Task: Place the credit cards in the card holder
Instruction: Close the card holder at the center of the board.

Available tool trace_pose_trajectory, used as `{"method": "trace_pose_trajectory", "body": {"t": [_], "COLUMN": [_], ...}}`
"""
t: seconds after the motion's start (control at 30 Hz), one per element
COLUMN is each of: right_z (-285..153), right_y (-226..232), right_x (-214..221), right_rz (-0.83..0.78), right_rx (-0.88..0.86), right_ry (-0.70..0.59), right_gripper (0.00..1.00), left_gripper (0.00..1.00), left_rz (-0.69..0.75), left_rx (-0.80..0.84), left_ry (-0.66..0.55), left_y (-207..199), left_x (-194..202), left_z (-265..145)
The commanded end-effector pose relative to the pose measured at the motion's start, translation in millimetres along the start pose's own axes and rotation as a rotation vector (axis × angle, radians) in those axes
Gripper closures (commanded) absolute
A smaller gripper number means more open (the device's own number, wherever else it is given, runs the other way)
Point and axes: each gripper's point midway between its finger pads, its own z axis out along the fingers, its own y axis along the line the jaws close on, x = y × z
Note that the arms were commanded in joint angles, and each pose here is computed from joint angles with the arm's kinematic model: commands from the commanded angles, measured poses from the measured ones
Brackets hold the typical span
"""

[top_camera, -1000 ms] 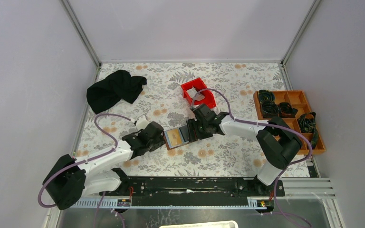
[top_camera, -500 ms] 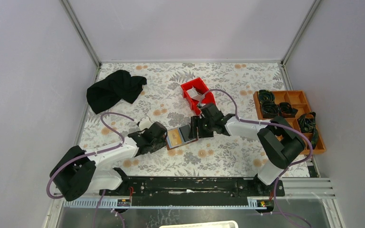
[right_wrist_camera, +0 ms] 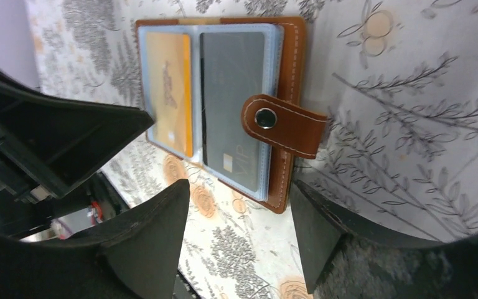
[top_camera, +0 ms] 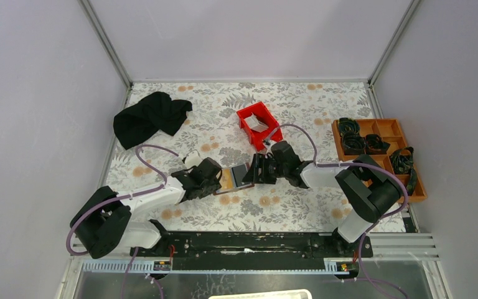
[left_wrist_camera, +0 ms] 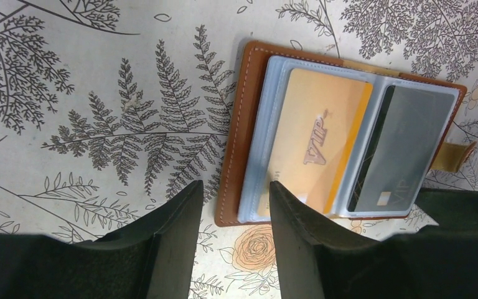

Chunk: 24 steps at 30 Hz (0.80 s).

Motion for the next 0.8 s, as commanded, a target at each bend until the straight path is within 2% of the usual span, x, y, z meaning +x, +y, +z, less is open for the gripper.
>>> {"method": "trace_pose_trajectory", "body": {"t": [0.0,0.2,0.77], "right_z": [-1,-3,8], "right_y": [-31,-17,-1], "right_x": [53,51,42], "right_rz": [0.128,0.154,0.199], "right_rx": [0.043,-0.061,-0.156], "right_ry": [0.119,0.068,0.023], "right_gripper": [0.32,0.32,0.35], "left_gripper": [0.49,0.49,0.53], "left_rz": [0.030,0.054,0.112], "left_rx": [-0.009,-0.026,-0.104], "left_ry": [0.022,0.039,0.142], "left_y": [3,8,29], "left_x": [8,13,40], "left_z": [4,7,22]}}
